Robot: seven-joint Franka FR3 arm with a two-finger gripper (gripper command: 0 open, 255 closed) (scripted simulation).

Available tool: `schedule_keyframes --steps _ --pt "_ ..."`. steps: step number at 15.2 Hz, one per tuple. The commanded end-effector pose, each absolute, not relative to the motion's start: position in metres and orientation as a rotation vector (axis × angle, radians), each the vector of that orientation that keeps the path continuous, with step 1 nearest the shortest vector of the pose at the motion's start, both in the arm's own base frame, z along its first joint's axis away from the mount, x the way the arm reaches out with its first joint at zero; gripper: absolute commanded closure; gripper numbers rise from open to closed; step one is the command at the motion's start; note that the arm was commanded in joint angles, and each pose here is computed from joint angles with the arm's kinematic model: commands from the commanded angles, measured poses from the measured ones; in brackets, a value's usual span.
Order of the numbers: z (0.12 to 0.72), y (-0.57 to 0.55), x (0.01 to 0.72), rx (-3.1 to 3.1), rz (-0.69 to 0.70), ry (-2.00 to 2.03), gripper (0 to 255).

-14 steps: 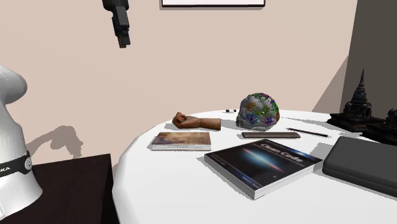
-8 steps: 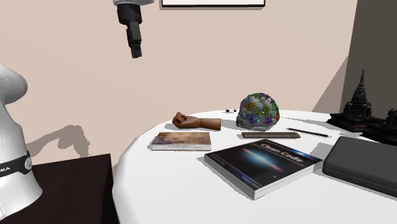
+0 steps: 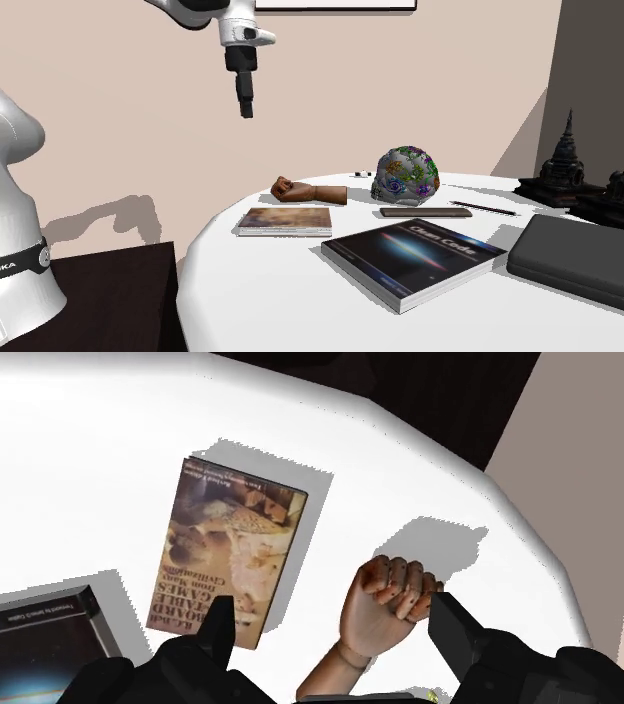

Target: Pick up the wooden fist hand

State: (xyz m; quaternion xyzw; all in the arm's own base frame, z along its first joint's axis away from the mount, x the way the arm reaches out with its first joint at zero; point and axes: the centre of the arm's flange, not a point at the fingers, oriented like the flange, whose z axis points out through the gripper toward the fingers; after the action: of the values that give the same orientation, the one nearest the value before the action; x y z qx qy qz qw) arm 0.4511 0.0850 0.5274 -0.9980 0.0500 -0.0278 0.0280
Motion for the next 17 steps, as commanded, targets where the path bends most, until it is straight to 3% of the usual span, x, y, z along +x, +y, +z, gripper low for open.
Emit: schedule_keyframes --steps 1,17 --pt "0.509 0.095 0.471 -3.075 -0.065 0.209 0" --pt "0.368 0.132 0.638 -3.003 0.098 0.624 0"
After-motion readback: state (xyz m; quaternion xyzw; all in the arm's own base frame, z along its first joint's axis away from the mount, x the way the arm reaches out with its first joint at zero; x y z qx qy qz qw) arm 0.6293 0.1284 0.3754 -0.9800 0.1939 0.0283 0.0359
